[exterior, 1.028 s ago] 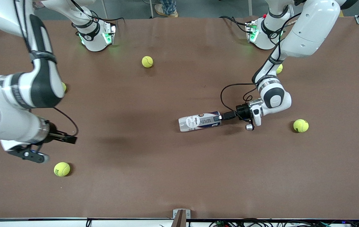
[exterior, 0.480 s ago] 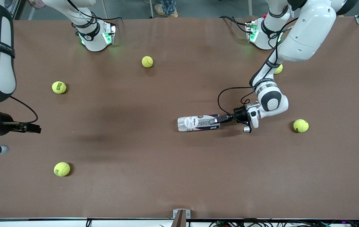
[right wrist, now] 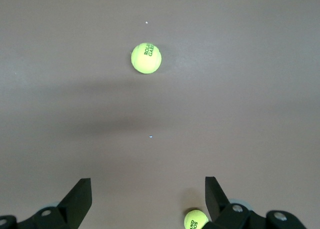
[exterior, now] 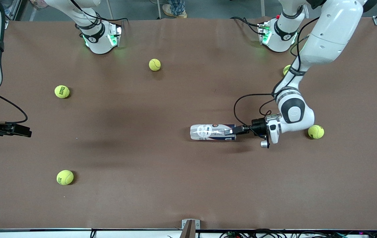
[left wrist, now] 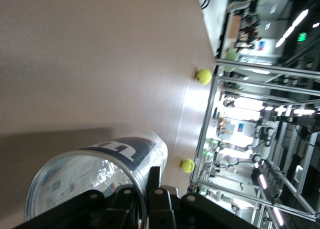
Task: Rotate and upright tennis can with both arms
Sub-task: 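Rotate the can upright with the left gripper and lower it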
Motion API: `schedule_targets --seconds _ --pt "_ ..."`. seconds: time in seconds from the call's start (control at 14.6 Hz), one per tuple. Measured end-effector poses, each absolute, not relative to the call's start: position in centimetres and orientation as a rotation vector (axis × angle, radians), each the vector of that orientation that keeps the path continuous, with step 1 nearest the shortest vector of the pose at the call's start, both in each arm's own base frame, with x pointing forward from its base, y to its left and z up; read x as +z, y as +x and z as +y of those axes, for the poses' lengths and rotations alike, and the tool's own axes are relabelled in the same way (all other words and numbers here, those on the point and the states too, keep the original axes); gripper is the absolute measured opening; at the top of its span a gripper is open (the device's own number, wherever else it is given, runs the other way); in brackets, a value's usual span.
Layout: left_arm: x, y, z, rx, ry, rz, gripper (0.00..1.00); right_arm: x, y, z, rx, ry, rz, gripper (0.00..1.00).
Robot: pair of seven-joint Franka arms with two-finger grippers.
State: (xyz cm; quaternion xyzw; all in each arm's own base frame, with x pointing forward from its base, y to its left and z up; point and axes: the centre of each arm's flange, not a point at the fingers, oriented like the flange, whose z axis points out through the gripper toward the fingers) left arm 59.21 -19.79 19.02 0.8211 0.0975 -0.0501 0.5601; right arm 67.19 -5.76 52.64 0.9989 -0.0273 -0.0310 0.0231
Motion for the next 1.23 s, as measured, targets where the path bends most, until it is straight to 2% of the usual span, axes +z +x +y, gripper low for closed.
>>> schedule_targets --seconds 0.34,0.75,1.03,1.23 --pt "29.4 62.5 -21.0 -0.339 2.164 0.262 0.04 54.2 66.0 -5.9 -0.156 3.095 -0.090 1.00" --pt "40.6 62.8 -27.2 -0.369 2.526 0.416 0.04 57.6 63.2 -6.0 -0.166 3.103 -0.091 1.00" --pt "44.8 58.3 -38.2 -0.226 2.781 0.498 0.04 59.4 60.4 -5.8 -0.153 3.112 -0.082 1.00" --pt "44.5 53.0 -45.8 -0.054 2.975 0.501 0.04 60.8 58.6 -5.5 -0.128 3.118 -0.072 1.00"
